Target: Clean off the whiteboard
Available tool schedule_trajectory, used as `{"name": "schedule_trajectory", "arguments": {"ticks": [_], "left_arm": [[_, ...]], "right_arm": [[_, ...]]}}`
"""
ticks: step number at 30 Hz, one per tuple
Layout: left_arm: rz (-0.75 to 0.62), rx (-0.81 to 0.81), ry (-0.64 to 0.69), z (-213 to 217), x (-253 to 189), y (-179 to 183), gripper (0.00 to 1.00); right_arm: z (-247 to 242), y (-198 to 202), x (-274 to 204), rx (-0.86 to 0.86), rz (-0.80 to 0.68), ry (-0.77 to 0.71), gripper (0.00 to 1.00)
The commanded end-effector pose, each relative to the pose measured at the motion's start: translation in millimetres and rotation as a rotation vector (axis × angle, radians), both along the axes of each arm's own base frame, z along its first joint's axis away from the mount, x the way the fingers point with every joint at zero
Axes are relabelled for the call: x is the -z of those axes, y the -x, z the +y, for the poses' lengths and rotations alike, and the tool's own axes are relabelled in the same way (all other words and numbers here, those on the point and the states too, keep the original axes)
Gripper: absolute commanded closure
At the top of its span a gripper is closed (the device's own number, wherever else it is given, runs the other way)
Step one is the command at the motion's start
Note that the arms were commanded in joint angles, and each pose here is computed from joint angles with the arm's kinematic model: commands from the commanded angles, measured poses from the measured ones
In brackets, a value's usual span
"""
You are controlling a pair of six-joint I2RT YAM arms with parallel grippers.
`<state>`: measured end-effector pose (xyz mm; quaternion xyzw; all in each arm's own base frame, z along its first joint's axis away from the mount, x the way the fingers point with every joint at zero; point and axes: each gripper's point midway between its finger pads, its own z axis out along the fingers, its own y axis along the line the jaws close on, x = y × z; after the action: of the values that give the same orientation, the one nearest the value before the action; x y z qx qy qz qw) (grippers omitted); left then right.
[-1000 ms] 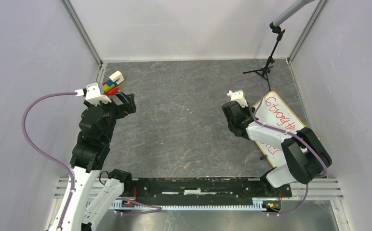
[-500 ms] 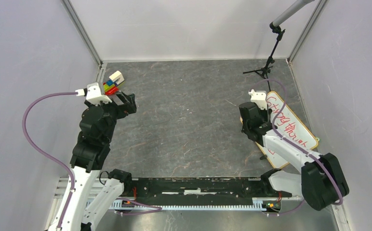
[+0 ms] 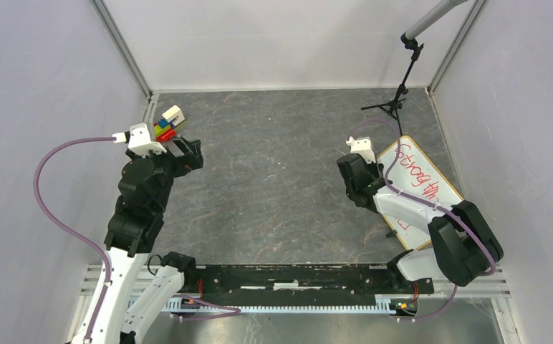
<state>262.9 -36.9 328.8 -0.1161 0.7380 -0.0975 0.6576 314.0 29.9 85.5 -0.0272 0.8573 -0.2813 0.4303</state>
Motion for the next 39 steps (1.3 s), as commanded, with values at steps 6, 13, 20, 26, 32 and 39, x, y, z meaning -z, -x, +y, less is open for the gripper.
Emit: {"name": "schedule_trajectory", "arguments": {"ticks": [6, 13, 20, 26, 32, 39], "left_arm": [[-0.046, 0.010, 0.011, -2, -15, -1, 0.00], [-0.050, 0.014, 0.014, -3, -16, 0, 0.00], [-0.054, 0.013, 0.017, -2, -17, 1, 0.00], [-0.050, 0.009, 0.014, -2, -16, 0, 0.00], [-0.046, 0.012, 0.013, -3, -15, -1, 0.00], [-0.046, 0.025, 0.016, -5, -15, -1, 0.00]], "right_arm": [[-34, 20, -14, 0.149, -0.066, 0.018, 0.83], [-67, 54, -18, 0.253, -0.113, 0.020, 0.83], [-40, 48, 1, 0.138, -0.052, 0.019, 0.83], [-3, 27, 16, 0.034, -0.023, 0.023, 0.83], [-6, 23, 9, 0.066, -0.053, 0.036, 0.84], [-47, 61, -8, 0.225, -0.160, 0.051, 0.84]]}}
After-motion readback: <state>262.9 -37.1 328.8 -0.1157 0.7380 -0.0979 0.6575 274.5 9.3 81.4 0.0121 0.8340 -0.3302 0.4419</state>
